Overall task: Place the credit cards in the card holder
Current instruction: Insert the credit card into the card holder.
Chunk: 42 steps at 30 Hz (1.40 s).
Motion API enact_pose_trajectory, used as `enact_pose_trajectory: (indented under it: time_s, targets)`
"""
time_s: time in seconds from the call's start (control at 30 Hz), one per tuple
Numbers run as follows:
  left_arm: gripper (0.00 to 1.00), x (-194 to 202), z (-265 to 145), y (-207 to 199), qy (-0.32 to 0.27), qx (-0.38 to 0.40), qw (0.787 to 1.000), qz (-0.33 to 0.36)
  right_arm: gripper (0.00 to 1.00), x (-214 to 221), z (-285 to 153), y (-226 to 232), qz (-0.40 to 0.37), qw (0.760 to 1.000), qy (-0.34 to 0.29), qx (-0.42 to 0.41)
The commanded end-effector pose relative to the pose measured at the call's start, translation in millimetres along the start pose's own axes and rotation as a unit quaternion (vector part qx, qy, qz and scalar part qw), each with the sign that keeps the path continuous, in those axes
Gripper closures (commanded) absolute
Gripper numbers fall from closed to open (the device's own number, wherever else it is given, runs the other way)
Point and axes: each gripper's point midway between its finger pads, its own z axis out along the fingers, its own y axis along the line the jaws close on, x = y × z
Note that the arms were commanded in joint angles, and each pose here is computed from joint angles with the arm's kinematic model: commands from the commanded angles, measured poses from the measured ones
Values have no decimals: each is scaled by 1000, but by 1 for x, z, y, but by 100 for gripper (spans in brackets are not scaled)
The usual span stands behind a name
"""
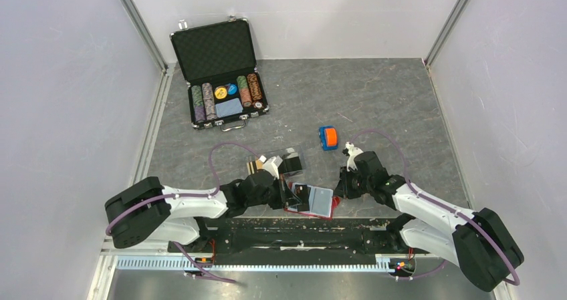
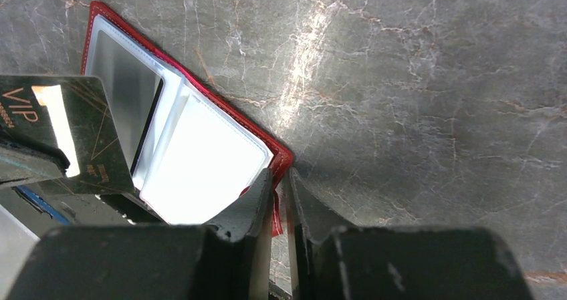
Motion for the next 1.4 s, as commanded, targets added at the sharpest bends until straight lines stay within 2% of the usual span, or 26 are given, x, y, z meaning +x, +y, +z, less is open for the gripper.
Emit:
enact_pose_trajectory:
  time_s: [0.0,0.33,0.5,0.93,1.23,1.37]
  targets:
    - [98,-19,7,-16,-29,15,999,-20,87,14,2,-5,2,1000,20,4]
    - [98,-8,22,-19,3,43,999,-30,95,22,5,-4,4,1000,29,-7]
    - [98,-9,23,-22,0,52,998,-38,100,23,6,-4,5,999,30,-9]
    - [98,-12,17,-15,-29,68,994,-87,100,27,7,-2,11,999,32,-19]
    - [98,-14,14,3,-25,-14,998,-48,100,30,8,-1,16,999,35,-26]
    - [98,-15,13,0,-37,12,998,-59,100,31,8,0,17,999,34,-28]
